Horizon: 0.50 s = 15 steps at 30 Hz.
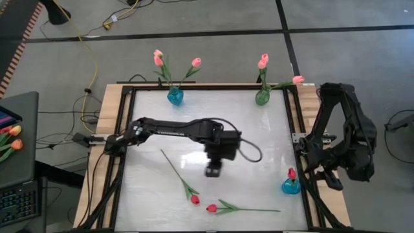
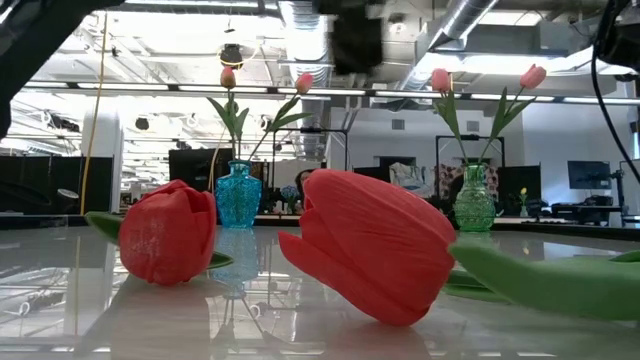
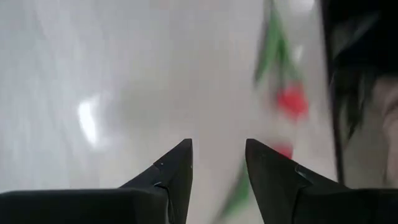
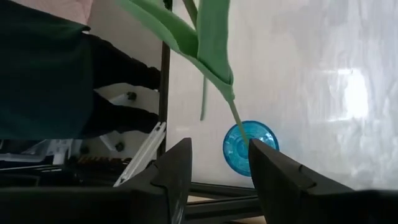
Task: Sort flowers into vase by color
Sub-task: Put the left red tulip into the right blue vase
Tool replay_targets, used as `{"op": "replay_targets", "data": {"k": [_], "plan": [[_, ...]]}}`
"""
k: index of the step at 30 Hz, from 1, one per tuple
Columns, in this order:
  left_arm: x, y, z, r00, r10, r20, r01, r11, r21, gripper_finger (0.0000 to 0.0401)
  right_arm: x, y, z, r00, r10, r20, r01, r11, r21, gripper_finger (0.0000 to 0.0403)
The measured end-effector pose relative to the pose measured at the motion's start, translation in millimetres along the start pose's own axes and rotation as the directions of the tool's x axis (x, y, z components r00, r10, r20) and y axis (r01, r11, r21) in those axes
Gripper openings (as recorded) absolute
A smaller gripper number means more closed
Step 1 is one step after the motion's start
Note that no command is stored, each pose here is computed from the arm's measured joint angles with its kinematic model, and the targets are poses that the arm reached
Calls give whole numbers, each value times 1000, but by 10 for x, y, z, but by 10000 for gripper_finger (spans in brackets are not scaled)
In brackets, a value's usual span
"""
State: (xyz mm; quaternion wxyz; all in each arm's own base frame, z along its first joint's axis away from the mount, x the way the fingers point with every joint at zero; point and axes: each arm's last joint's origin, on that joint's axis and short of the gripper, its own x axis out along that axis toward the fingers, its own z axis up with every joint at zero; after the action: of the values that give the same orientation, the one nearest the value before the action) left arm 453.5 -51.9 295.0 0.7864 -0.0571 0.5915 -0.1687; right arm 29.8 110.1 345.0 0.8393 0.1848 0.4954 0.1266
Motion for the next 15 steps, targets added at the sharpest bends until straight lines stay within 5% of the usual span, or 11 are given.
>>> {"op": "replay_targets", "data": {"k": [4,12,15], "plan": [[-89,-134,-230,976,85,-199,-70,994,81,135,-39,-39,16,1000,14,22,-14,1000,-8,182],[108,-243,-550,933,113,-341,-62,986,156,135,-122,-139,71,988,16,154,-15,1000,-6,182],[181,-229,-711,952,99,-290,-58,988,145,135,-158,-193,96,979,10,204,-12,1000,6,182]]}}
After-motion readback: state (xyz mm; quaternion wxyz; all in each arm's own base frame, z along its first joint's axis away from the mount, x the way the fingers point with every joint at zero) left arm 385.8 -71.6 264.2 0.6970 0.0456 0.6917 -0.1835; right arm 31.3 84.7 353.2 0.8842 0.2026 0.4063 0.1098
